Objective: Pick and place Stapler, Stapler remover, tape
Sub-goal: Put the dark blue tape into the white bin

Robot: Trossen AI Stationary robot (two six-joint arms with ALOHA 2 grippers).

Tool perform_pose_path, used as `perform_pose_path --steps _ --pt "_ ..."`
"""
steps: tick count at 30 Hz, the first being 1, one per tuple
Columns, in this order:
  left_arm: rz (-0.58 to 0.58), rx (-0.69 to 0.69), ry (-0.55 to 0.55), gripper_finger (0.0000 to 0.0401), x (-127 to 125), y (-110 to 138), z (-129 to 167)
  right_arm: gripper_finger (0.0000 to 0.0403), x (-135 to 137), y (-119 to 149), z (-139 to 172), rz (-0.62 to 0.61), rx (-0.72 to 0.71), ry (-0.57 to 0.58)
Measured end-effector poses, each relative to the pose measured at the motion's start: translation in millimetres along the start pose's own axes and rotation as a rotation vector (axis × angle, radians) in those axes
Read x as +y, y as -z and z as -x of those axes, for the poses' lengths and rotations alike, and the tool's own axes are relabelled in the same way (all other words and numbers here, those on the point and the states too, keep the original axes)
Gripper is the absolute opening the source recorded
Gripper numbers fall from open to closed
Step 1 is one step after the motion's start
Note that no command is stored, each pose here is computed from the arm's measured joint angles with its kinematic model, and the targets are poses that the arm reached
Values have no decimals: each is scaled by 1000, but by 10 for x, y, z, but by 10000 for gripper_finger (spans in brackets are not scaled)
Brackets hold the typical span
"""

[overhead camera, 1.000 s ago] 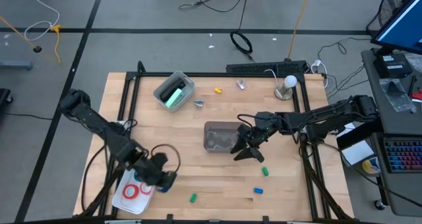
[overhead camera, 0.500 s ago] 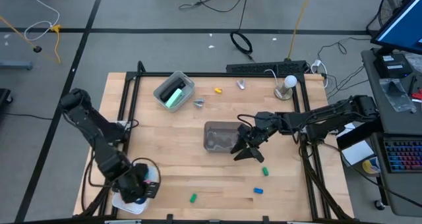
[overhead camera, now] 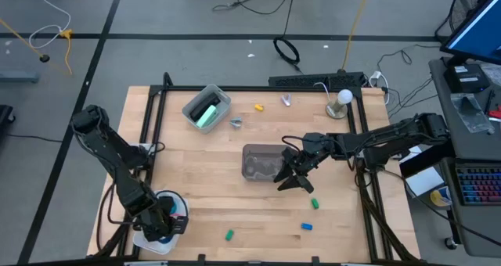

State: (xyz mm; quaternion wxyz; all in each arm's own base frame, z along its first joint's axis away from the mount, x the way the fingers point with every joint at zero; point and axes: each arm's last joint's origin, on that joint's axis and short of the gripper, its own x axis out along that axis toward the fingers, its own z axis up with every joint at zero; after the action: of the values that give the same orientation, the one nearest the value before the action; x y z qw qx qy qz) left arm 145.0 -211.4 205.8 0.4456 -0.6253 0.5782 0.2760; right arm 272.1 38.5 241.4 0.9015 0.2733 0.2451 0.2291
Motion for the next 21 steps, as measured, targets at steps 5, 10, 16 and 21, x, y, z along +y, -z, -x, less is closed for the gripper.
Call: perform_pose_path --steps 5,10,16,21 --pt "-9 49 24 32 41 -53 -104 172 0 0 0 0 0 0" --pt "-7 74 18 32 105 -109 -183 173 0 0 0 -1 0 0" --pt "-16 71 16 32 120 -128 -198 170 0 0 0 -1 0 0" --pt "-32 70 7 32 147 -111 -202 169 -1 -1 0 0 0 1"
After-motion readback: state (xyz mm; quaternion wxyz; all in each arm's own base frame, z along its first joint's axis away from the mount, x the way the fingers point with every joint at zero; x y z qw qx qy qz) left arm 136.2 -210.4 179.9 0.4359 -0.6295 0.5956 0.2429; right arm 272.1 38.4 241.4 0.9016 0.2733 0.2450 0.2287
